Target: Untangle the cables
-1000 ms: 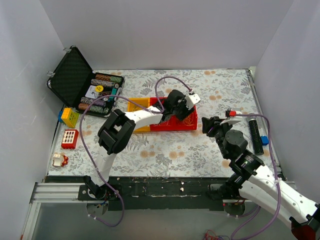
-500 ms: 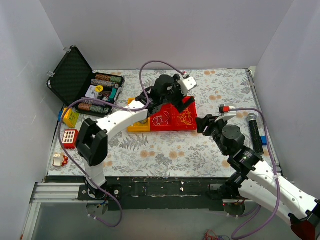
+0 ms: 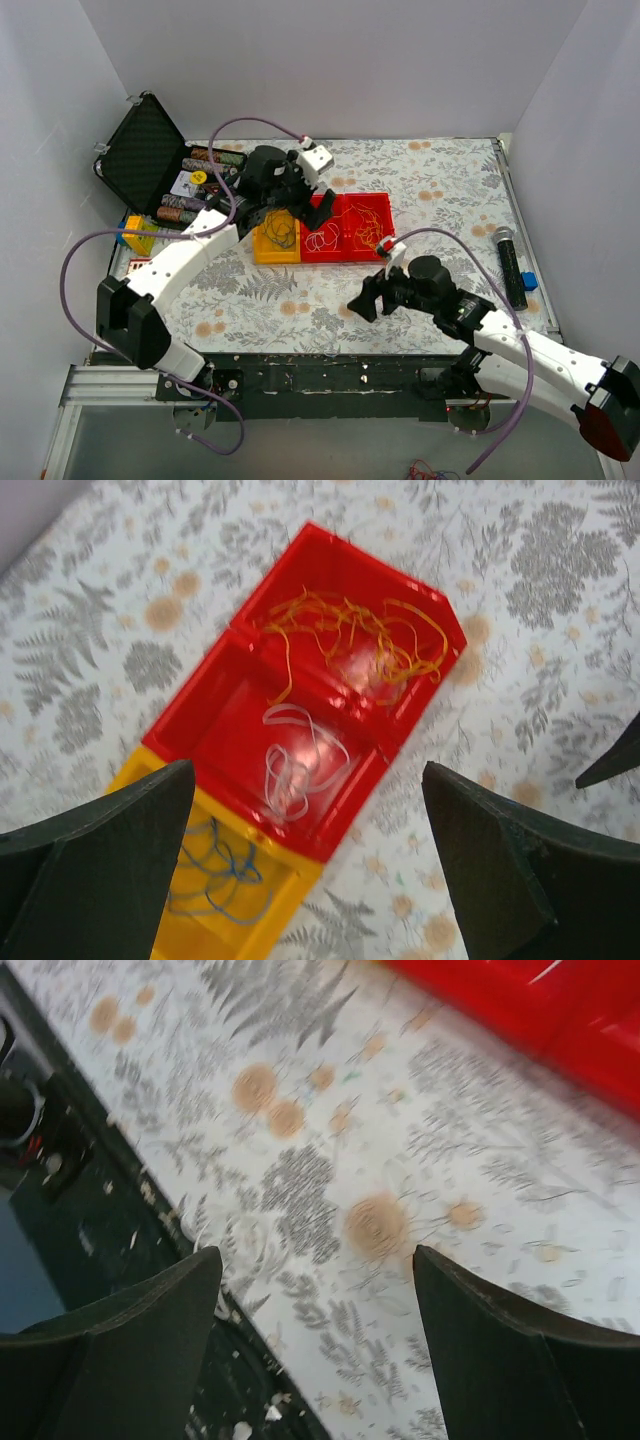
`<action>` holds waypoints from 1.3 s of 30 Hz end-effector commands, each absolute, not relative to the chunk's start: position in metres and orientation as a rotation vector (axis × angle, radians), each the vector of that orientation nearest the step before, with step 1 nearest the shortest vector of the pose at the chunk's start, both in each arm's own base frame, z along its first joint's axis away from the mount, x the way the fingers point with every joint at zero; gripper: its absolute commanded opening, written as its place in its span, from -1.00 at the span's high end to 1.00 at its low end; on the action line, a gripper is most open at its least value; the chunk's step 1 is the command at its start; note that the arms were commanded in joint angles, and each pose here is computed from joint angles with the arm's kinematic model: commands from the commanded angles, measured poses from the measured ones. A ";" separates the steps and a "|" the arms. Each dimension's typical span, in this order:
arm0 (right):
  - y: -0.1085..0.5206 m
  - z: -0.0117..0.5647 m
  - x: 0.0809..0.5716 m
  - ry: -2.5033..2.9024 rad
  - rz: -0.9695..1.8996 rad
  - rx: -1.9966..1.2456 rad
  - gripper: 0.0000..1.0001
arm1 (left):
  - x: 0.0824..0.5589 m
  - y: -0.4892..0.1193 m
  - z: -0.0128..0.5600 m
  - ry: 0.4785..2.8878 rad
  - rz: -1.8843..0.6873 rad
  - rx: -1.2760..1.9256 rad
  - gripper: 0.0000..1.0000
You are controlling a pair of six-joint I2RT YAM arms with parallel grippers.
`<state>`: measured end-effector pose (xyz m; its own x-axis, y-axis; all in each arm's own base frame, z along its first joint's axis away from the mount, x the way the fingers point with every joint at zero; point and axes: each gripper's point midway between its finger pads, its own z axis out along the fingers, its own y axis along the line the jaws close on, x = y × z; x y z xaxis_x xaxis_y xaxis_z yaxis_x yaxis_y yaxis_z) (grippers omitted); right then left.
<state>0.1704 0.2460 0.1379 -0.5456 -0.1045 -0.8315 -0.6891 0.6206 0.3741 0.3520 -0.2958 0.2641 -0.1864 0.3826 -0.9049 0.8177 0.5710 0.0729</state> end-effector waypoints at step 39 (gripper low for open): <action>0.299 0.215 0.241 1.908 0.507 -0.801 0.97 | 0.315 -0.194 0.246 2.071 -0.625 0.689 -0.96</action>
<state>0.1968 0.3126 0.1649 -0.4146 -0.3445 -0.8422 -0.7427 0.6629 0.0945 0.3104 -0.2011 0.2238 -0.5296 0.2710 -0.8038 0.6758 0.7074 -0.2068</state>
